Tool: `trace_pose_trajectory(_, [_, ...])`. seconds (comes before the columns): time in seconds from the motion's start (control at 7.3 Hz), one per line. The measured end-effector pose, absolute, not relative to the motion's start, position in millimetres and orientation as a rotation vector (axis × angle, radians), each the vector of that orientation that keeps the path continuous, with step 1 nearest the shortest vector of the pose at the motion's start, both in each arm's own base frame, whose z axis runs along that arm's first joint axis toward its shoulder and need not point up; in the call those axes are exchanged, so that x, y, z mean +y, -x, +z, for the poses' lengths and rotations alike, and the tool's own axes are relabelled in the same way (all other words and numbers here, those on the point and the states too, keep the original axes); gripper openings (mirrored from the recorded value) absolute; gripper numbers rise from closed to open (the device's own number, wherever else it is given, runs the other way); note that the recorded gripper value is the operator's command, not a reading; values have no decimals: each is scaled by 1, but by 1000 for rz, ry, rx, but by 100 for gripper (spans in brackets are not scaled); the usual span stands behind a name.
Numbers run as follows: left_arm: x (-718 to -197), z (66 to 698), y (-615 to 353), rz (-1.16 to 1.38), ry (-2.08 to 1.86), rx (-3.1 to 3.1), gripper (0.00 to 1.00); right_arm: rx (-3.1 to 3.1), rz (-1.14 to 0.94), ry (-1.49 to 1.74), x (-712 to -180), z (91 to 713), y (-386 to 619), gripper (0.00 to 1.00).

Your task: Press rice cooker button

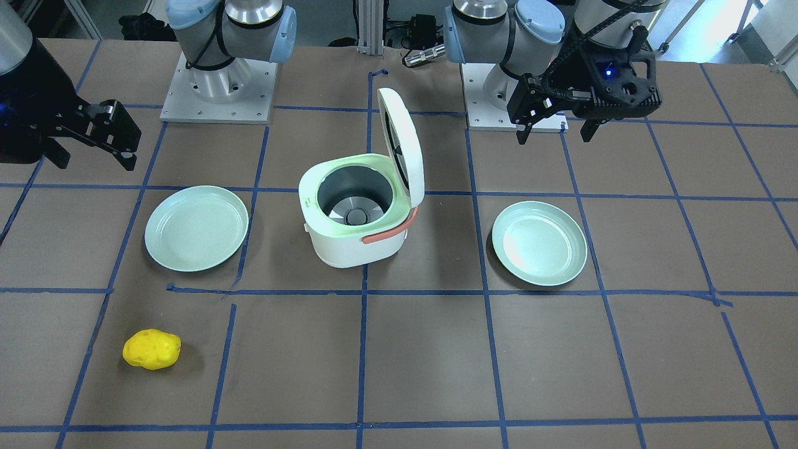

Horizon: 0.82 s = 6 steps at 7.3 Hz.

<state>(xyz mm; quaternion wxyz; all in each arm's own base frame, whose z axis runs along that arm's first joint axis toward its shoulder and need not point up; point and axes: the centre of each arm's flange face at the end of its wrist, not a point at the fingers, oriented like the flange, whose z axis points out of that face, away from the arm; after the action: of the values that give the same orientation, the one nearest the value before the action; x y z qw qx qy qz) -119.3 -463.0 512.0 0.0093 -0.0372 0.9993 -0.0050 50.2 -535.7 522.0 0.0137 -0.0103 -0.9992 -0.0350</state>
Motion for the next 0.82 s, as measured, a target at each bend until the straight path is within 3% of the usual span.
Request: trace_pose_trajectory(0.82, [-463, 512, 119, -16, 116, 3121, 100, -3110, -72, 68, -513, 517, -103, 100])
